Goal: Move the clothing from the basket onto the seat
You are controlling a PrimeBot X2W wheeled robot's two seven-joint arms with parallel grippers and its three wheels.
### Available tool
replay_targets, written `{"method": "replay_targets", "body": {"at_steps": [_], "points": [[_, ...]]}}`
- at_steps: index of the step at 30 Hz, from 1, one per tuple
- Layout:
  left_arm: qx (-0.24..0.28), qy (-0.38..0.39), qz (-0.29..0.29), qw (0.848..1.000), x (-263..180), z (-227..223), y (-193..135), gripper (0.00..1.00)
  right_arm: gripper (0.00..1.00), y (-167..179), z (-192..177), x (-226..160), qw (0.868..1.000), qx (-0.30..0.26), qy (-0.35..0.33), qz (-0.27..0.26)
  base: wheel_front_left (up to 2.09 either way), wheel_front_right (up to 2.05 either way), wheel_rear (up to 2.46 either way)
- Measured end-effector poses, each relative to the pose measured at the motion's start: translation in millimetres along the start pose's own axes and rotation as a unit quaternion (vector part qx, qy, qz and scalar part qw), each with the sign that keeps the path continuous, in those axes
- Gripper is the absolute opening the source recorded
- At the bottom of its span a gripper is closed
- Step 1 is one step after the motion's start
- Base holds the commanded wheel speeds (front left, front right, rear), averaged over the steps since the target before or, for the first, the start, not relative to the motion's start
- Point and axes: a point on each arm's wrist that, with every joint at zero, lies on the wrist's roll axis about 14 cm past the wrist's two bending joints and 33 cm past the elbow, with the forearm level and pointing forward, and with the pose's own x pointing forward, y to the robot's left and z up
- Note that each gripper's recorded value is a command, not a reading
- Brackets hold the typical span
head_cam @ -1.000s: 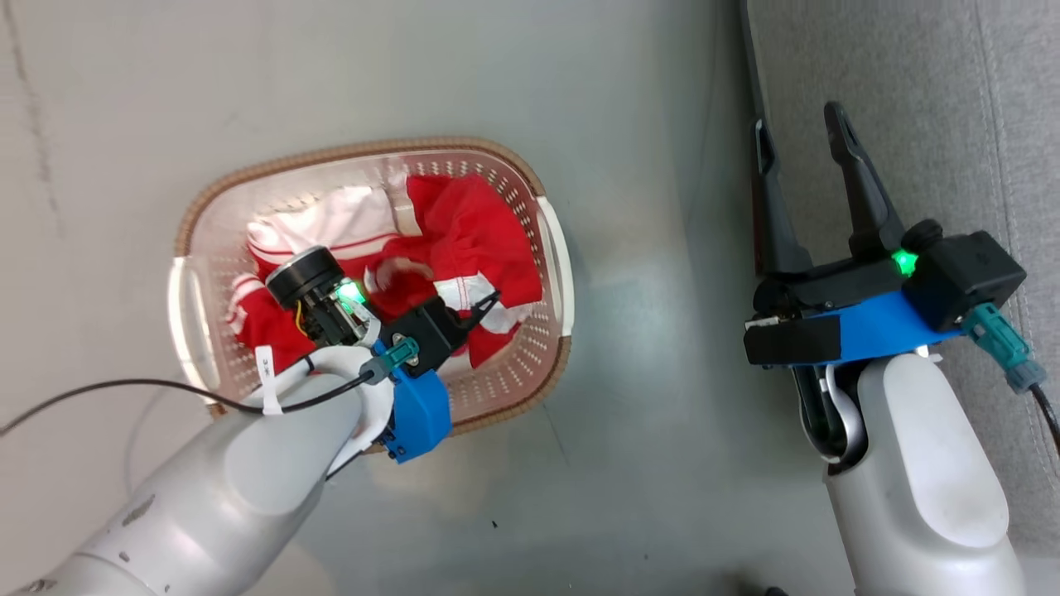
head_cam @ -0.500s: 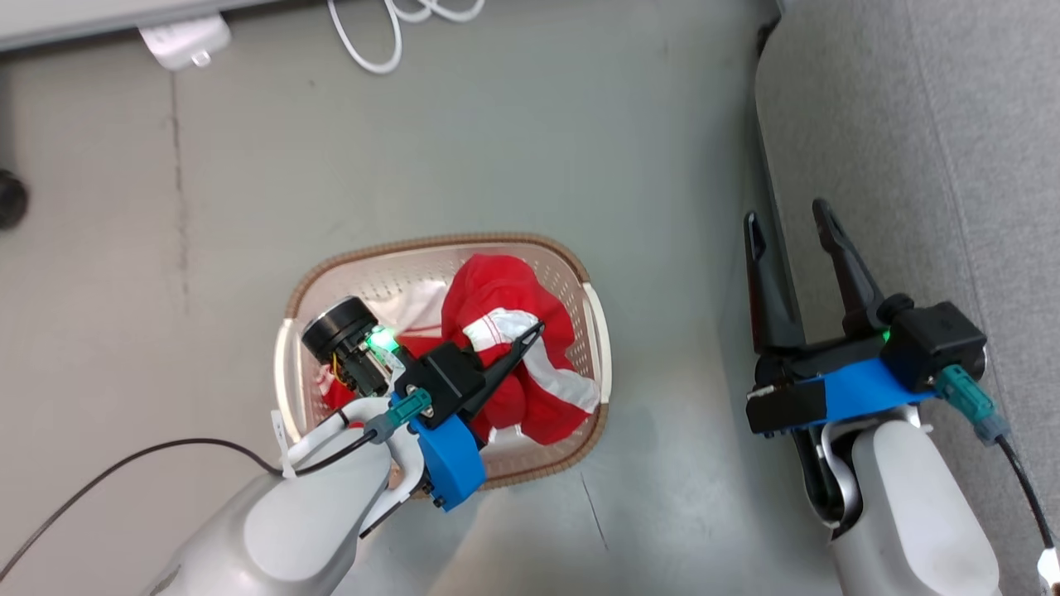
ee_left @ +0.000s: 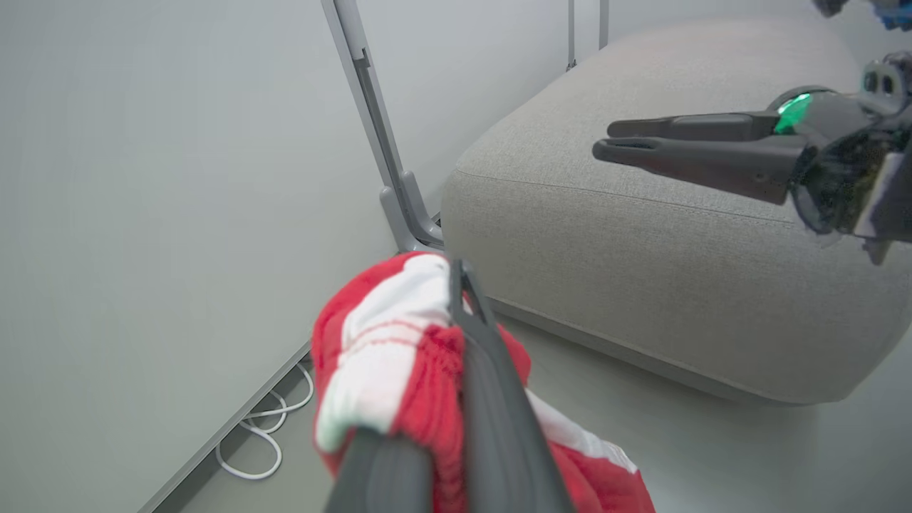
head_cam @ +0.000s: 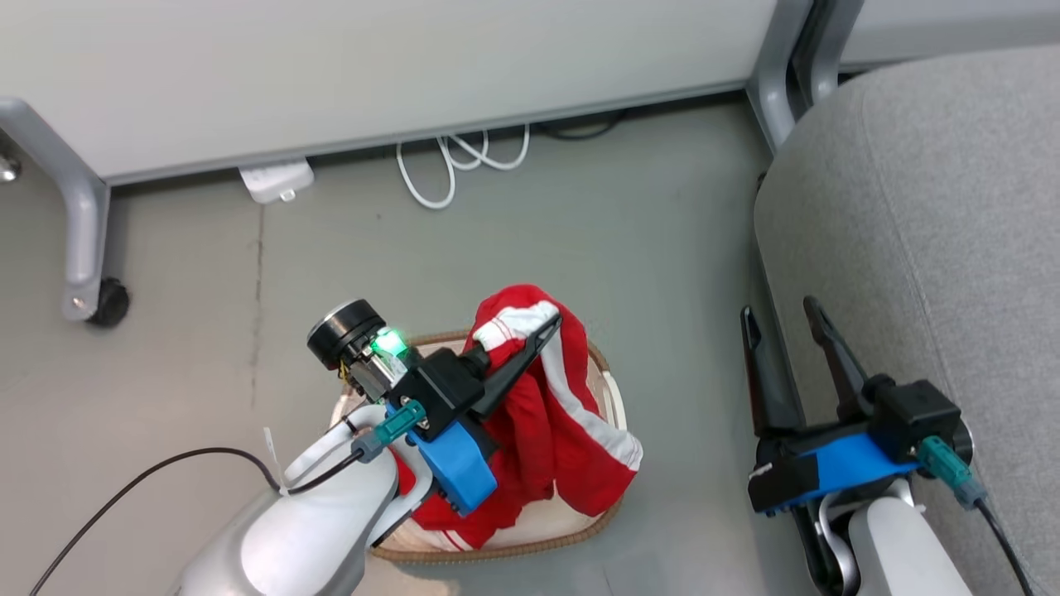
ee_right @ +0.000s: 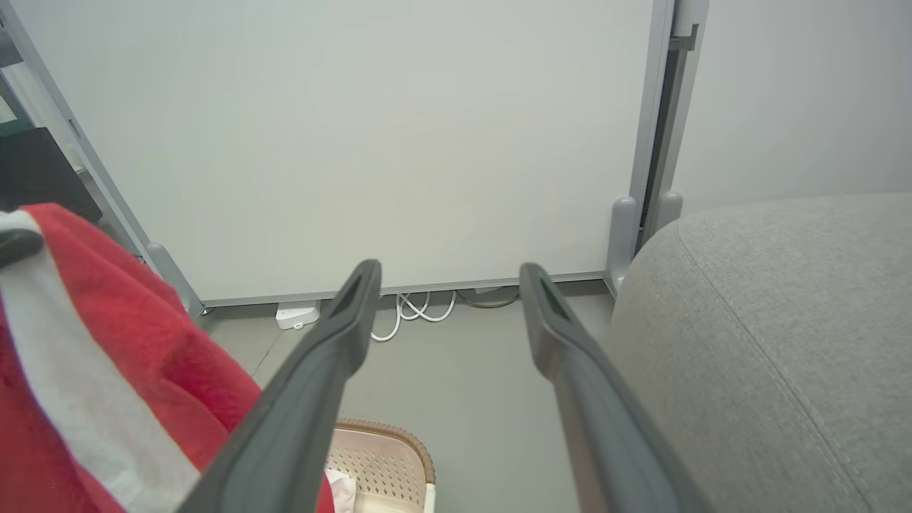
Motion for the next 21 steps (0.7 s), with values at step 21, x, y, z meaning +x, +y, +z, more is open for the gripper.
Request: {"method": "replay_targets", "body": {"at_steps": [21], "points": [[0.083,-0.134,0.022,0.987,-9.9,137.9,-5.0,0.0,1.0,21.8,29.7,-45.9,0.999,0.003,-0.033,0.017,0.0,0.0,0.0]]}}
